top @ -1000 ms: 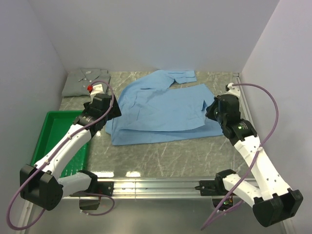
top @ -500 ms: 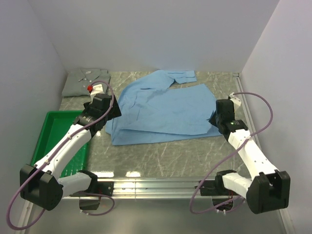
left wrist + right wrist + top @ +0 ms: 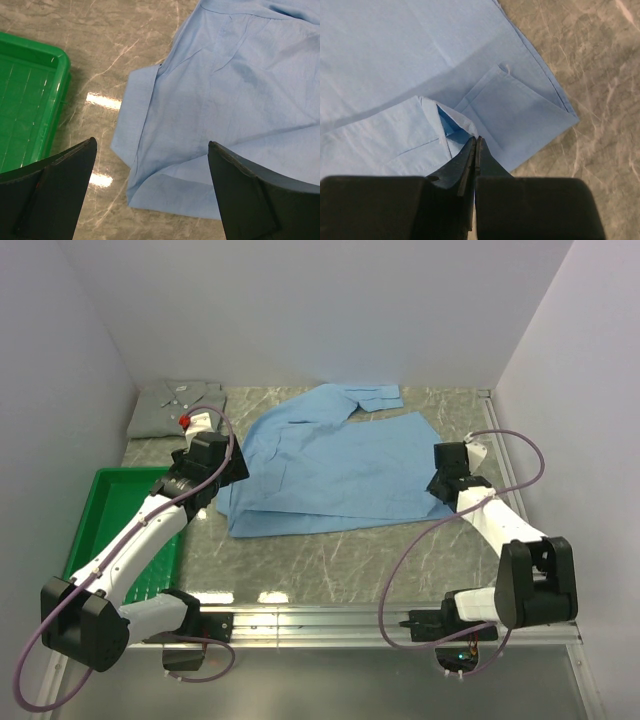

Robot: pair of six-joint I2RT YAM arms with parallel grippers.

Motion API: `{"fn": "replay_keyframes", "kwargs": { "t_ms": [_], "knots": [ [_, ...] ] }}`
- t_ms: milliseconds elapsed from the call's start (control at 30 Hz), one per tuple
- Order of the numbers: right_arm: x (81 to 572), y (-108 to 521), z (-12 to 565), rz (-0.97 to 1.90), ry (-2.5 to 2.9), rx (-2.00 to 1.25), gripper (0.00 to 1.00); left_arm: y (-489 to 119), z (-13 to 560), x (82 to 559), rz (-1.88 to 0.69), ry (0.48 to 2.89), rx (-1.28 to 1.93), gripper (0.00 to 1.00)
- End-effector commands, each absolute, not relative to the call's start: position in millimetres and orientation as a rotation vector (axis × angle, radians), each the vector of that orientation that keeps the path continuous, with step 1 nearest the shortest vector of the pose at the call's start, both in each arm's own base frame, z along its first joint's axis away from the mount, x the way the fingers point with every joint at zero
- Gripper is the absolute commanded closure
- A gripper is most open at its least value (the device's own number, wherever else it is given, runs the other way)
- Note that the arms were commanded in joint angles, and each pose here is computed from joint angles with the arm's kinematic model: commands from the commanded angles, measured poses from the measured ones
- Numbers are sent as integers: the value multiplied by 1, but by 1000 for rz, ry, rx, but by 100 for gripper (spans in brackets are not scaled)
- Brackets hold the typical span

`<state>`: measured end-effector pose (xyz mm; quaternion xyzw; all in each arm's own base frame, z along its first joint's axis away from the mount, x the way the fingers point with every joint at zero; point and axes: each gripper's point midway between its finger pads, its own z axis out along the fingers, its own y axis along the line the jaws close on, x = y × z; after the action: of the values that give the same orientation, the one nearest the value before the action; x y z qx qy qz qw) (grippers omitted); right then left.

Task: Fold and stack the long sleeve shirts
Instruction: Fold the shirt

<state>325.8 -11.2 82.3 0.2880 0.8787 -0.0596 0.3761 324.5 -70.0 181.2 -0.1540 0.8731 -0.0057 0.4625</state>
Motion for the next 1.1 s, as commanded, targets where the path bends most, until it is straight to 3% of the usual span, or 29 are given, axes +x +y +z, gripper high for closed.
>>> {"fn": "replay_keyframes", "kwargs": {
  "t_ms": [0, 267, 467, 600, 700, 867, 967, 1067],
  "knots": [
    [347, -21, 95, -188, 2156, 771, 100, -75, 185, 329, -46, 2130, -380, 1],
    [360, -16, 87, -172, 2188, 744, 98, -85, 174, 329, -86, 2183, -379, 1],
    [364, -17, 90, -192, 2206, 742, 77, -110, 158, 324, -229, 2278, -410, 1],
    [365, -16, 115, -166, 2158, 743, 46, -129, 155, 325, -343, 2305, -448, 2],
    [364, -14, 140, -133, 2113, 747, 36, -148, 152, 327, -444, 2325, -471, 4],
    [368, 11, 154, 79, 2075, 715, 36, -181, 137, 331, -571, 2387, -481, 9],
    [371, 26, 149, 182, 2081, 689, 38, -195, 125, 333, -627, 2415, -513, 18],
    [375, 29, 129, 217, 2116, 709, 40, -204, 113, 336, -664, 2422, -546, 35]
  ]
}}
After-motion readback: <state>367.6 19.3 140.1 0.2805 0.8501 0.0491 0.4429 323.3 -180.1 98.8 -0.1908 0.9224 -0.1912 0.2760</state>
